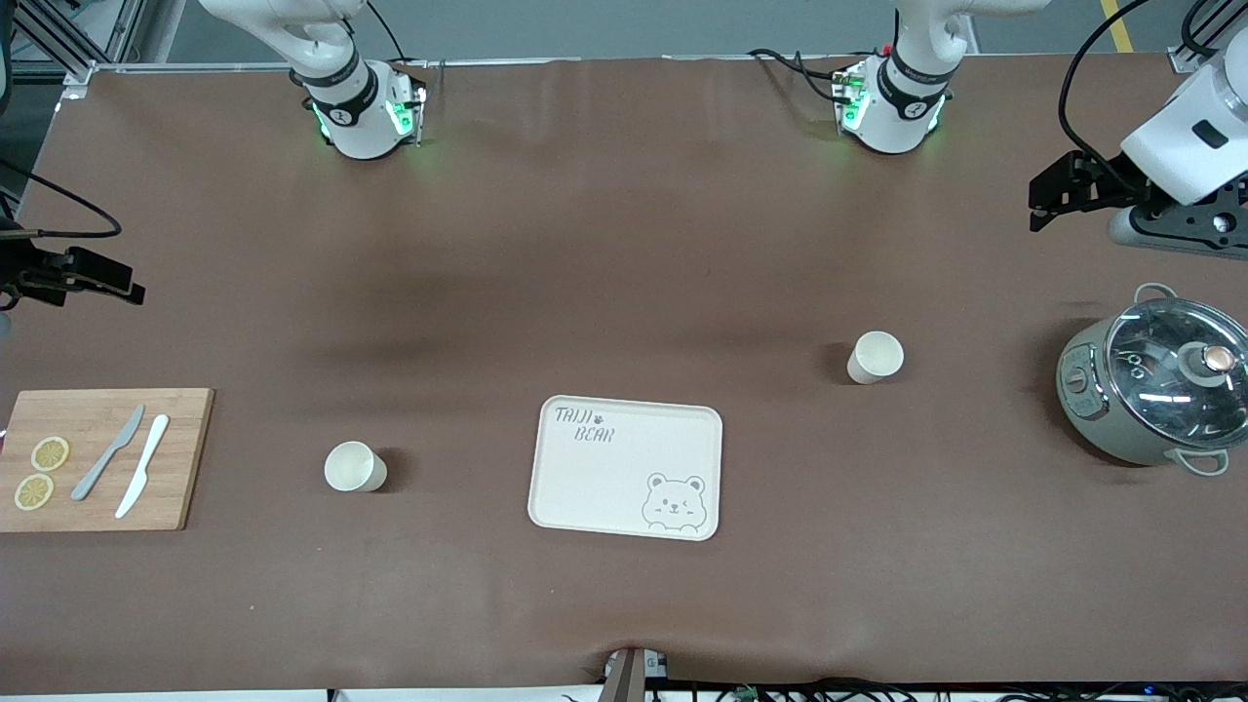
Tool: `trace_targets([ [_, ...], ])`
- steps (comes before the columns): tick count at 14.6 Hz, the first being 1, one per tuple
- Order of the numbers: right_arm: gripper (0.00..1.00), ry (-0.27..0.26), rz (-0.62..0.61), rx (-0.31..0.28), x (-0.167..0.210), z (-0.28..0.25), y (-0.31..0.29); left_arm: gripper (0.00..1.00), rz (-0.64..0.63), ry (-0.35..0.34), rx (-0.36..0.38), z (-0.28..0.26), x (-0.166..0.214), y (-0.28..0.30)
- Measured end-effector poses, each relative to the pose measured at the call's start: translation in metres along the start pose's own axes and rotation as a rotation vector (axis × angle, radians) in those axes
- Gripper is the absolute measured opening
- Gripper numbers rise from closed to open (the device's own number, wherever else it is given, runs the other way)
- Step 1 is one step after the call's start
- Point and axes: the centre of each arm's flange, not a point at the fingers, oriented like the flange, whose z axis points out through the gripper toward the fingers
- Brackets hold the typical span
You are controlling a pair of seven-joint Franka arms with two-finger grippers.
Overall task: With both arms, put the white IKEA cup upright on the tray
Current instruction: 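Move the right gripper toward one white cup while the left gripper reaches the other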
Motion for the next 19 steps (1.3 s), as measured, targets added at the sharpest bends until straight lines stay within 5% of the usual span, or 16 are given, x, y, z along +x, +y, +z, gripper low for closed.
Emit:
trace_targets([
  [5,1.0,0.0,-0.001,0.0,0.0,0.0,-0.001,1.0,0.022,-0.027,-0.001,0.012,0.005,0.009],
  [8,1.0,0.003,-0.002,0.0,0.0,0.0,-0.001,1.0,0.038,-0.081,-0.003,0.065,0.02,0.017],
  [14,1.0,0.073,-0.027,-0.011,0.016,0.005,-0.029,1.0,0.083,-0.068,-0.002,0.174,0.022,0.033],
  [19,1.0,0.1,0.001,-0.005,0.06,0.059,-0.075,1.0,0.114,0.011,-0.001,0.24,0.013,0.034],
])
